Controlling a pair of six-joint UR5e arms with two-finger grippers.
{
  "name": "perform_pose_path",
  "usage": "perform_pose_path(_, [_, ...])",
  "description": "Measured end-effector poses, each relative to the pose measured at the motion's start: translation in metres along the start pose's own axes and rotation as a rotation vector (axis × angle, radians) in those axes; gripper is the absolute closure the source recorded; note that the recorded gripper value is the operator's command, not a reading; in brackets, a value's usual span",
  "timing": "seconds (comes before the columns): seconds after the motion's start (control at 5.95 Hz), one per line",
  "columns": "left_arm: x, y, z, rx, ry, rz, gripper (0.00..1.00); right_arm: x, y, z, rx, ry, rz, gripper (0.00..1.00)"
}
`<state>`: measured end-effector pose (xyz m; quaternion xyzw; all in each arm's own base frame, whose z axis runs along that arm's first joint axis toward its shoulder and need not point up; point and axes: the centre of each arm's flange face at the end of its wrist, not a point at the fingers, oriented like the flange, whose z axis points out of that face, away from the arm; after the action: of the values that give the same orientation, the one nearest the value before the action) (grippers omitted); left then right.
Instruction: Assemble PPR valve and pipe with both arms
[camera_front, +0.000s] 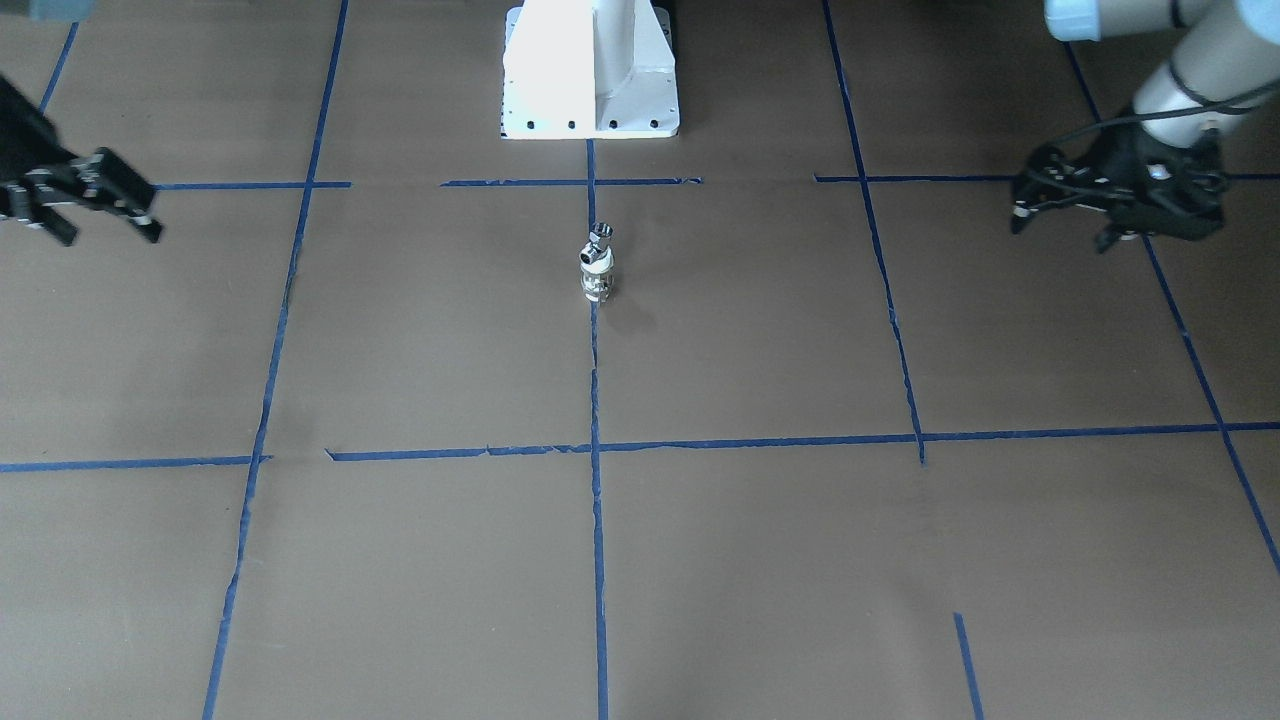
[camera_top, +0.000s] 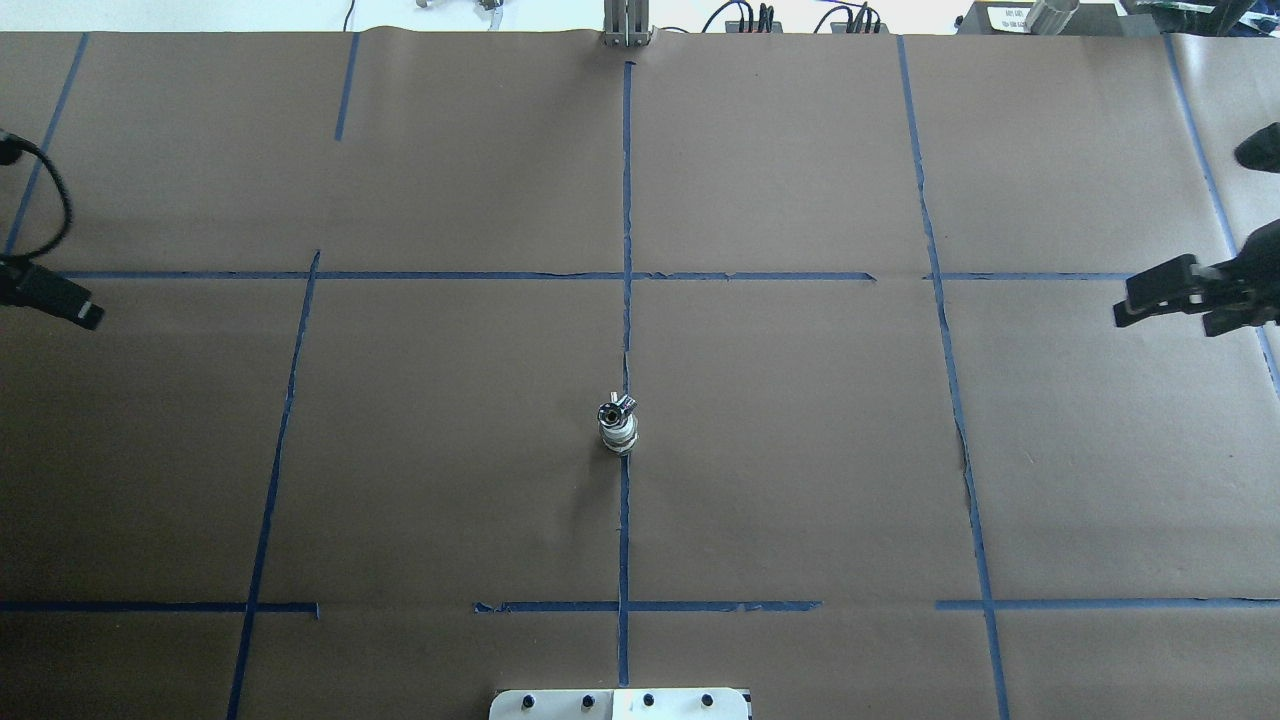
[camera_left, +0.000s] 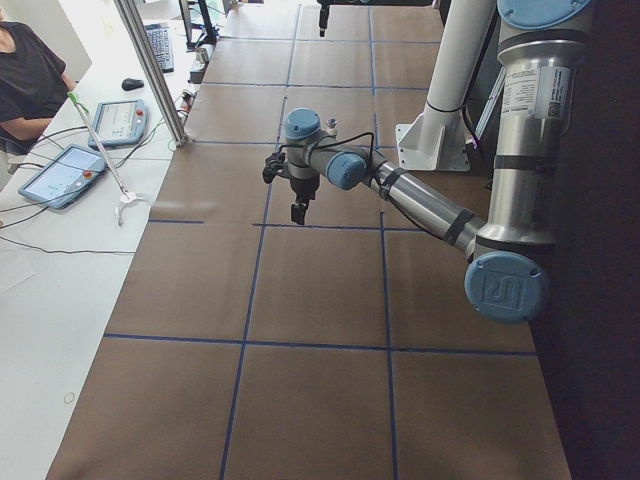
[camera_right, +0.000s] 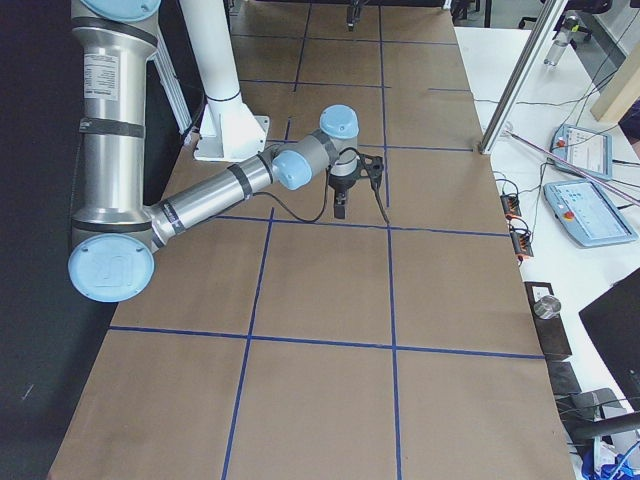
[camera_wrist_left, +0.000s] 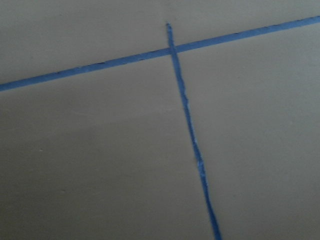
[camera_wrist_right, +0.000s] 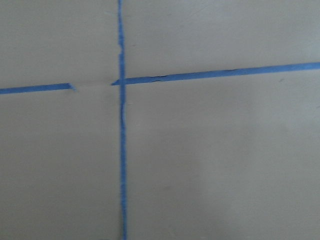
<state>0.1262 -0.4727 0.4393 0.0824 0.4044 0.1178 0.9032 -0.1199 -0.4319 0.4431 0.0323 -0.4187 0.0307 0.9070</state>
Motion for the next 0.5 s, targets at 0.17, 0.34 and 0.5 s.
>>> perform_pose_path(0.17, [-0.065, -0.001, -0.017, 0.016, 0.021, 0.019, 0.00, 0.069, -0.009, -0.003, -0.009, 0.041, -0.081, 0.00])
perform_pose_path(0.34, [-0.117, 0.004, -0.021, 0.017, 0.055, 0.053, 0.00, 0.122, -0.016, -0.002, -0.032, 0.074, -0.162, 0.00])
perform_pose_path(0.5, [-0.151, 0.013, -0.018, 0.011, 0.065, 0.056, 0.00, 0.159, -0.019, -0.004, -0.050, 0.088, -0.216, 0.00])
